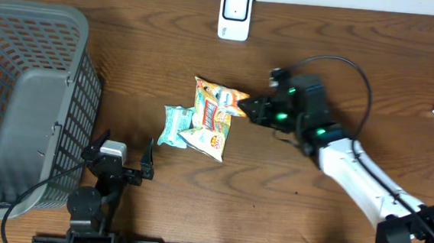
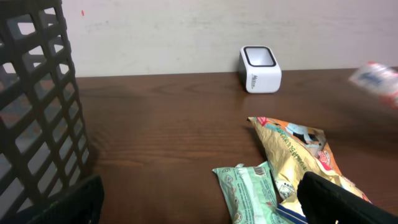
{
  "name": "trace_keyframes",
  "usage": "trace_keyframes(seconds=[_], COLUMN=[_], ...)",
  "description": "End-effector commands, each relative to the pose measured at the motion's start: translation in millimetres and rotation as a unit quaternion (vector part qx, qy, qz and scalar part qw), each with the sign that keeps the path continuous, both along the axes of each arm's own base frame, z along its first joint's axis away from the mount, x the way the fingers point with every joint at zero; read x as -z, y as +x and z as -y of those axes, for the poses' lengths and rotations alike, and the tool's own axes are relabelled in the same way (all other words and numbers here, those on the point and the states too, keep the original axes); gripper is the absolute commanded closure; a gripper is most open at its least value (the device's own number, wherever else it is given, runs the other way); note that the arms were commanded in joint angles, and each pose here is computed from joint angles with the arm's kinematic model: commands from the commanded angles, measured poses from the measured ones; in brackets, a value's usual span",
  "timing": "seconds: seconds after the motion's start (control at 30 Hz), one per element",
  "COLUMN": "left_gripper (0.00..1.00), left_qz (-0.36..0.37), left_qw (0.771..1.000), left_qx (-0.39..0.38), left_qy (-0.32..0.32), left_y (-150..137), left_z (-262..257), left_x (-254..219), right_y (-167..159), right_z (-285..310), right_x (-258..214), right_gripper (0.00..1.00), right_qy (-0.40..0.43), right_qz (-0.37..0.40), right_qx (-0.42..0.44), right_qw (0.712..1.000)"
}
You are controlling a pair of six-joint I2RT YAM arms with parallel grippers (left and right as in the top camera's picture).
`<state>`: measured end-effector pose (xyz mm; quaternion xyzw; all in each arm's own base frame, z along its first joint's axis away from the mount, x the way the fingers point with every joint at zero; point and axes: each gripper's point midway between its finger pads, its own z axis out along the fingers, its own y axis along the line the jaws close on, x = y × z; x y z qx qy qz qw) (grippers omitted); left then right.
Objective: Scan the item barcode
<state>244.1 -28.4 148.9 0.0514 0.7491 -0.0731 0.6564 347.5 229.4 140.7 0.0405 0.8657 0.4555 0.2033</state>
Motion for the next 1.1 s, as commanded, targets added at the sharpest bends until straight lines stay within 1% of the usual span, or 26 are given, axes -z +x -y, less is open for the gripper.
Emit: trace_keyframes(seconds=[0.0, 0.1, 0.17, 0.23, 0.27, 0.33, 0.37, 0.4, 0.5, 0.7, 0.83, 1.07], left_gripper=[0.02, 0.02, 0.02, 0.02, 0.02, 0.02, 0.02, 0.02, 0.02, 0.02, 0.02, 0.02], left_qz=[-0.023, -0.023, -0.023, -0.023, -0.023, -0.023, -0.023, -0.023, -0.023, -0.023, -0.023, -0.023], left_qw=[1.0, 1.0, 1.0, 1.0, 1.0, 1.0, 1.0, 1.0, 1.0, 1.0, 1.0, 1.0], left_qx=[0.002, 0.002, 0.002, 0.002, 0.002, 0.002, 0.002, 0.002, 0.002, 0.002, 0.002, 0.002], left_qy=[-0.004, -0.004, -0.004, -0.004, -0.004, -0.004, -0.004, -0.004, -0.004, -0.004, -0.004, -0.004], left_y=[-1, -1, -1, -1, -1, -1, -1, -1, -1, -1, -1, -1], left_z=[0, 0, 0, 0, 0, 0, 0, 0, 0, 0, 0, 0], left_x=[16, 16, 16, 16, 16, 16, 16, 16, 16, 16, 16, 16], right_y=[-17, -1, 21, 48, 61, 80, 86, 91, 104, 138, 165, 231], right_z=[-4, 2, 15, 38, 53, 74, 79, 80, 68, 55, 45, 20], right_x=[-35, -31, -23, -16, -14, -17, -20, -24, -28, -13, -20, -20], right_gripper=[0.98, 0.98, 0.98, 0.99, 0.99, 0.99, 0.99, 0.99, 0.99, 0.99, 0.99, 0.99], right_qy=[0.096, 0.042, -0.034, -0.132, -0.182, -0.247, -0.266, -0.273, -0.264, -0.245, -0.228, -0.25], right_qz=[-0.028, 0.058, 0.128, 0.185, 0.205, 0.235, 0.25, 0.265, 0.305, 0.373, 0.442, 0.472], right_qx=[-0.07, -0.063, -0.031, 0.03, 0.072, 0.136, 0.157, 0.166, 0.163, 0.176, 0.191, 0.179], right_qw=[0.993, 0.995, 0.991, 0.973, 0.959, 0.93, 0.918, 0.91, 0.9, 0.877, 0.846, 0.826])
